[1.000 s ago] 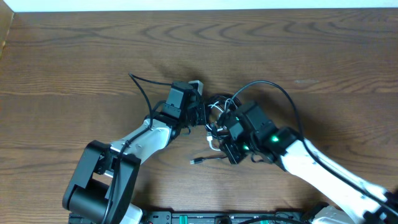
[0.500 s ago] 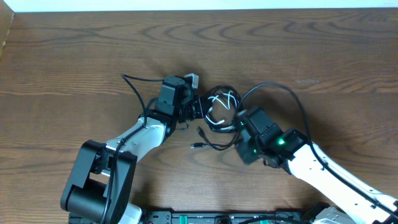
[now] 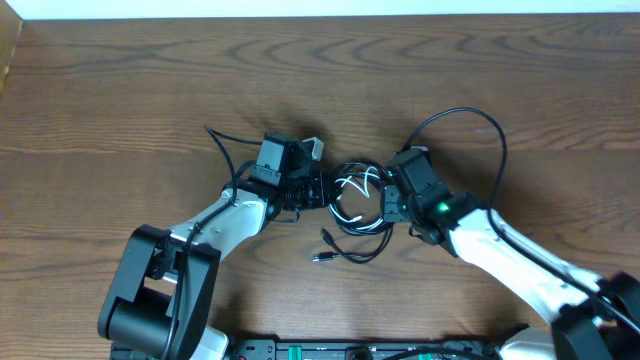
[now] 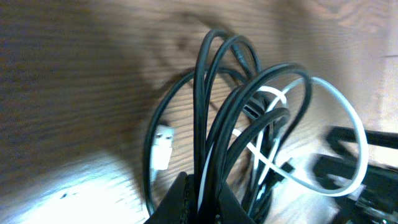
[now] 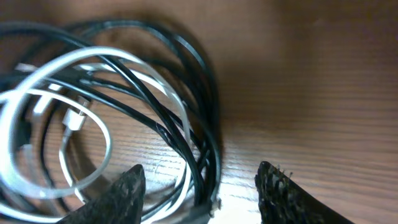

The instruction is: Untangle cables

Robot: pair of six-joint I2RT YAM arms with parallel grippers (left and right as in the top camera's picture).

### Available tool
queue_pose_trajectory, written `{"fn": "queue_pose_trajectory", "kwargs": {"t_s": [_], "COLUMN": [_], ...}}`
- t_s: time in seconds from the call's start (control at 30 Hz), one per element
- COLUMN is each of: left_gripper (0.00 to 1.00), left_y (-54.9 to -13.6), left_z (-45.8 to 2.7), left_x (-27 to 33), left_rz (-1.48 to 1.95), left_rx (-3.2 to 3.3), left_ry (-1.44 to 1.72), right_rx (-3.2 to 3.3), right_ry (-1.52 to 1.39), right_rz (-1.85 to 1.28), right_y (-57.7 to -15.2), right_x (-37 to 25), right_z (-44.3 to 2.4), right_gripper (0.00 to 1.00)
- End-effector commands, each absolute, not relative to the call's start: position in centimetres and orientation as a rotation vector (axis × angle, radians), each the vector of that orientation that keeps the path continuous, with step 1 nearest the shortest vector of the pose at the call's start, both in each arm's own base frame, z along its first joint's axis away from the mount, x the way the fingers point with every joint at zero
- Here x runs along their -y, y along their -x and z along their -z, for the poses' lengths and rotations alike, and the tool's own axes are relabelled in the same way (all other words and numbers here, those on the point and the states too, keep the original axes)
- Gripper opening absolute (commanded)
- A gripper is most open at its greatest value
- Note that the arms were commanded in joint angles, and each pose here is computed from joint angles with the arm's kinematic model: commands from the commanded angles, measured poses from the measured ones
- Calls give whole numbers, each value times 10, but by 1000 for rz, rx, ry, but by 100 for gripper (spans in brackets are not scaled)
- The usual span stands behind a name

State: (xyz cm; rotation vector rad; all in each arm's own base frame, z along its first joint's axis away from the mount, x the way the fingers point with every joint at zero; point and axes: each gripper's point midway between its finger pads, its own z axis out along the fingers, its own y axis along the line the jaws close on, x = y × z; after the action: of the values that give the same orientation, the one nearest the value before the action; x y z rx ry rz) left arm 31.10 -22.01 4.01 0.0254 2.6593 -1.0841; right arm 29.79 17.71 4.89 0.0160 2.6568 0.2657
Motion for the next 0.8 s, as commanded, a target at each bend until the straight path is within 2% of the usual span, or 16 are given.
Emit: {"fn": "queue_pose_trajectory", "kwargs": {"t_s": [0.0, 0.17, 0.2, 0.23, 0.27, 0.47, 0.53, 0.63, 0.77], "left_gripper": [7, 7, 7, 7, 7, 8, 10, 13, 13], "left_y": [-308, -307, -307, -307, -306, -305, -308, -317, -324], "left_z": [-48, -58, -60, -66, -69, -85, -86, -80, -76], "left_x": [229, 237, 239, 243, 245, 255, 255, 249, 245], "left_rz": [1171, 1250, 1271, 1314, 1331, 1432, 1425, 1342, 1281], "left_rx": [-2624, -2582, -2570, -2541, -2529, -2451, -2435, -2444, -2447], "left_ry": [-99, -144, -157, -186, -197, -276, -280, -239, -211], "right_rx": [-2696, -2676, -2671, -2647, -2634, -2586, -2562, -2480, -2287], "right_ry": [-35, -52, -58, -72, -78, -101, -60, 7, 11], "right_rz": [-295, -246, -231, -199, -184, -165, -223, -363, -440], "right_y": [-299, -309, -310, -315, -318, -327, -332, -340, -349], "right_x": [-185, -182, -180, -176, -174, -170, -175, -188, -183], "right_z": [-31, -21, -21, -22, -23, -30, -46, -87, -162], "right_gripper": [49, 21, 18, 5, 1, 1, 1, 1, 1]}}
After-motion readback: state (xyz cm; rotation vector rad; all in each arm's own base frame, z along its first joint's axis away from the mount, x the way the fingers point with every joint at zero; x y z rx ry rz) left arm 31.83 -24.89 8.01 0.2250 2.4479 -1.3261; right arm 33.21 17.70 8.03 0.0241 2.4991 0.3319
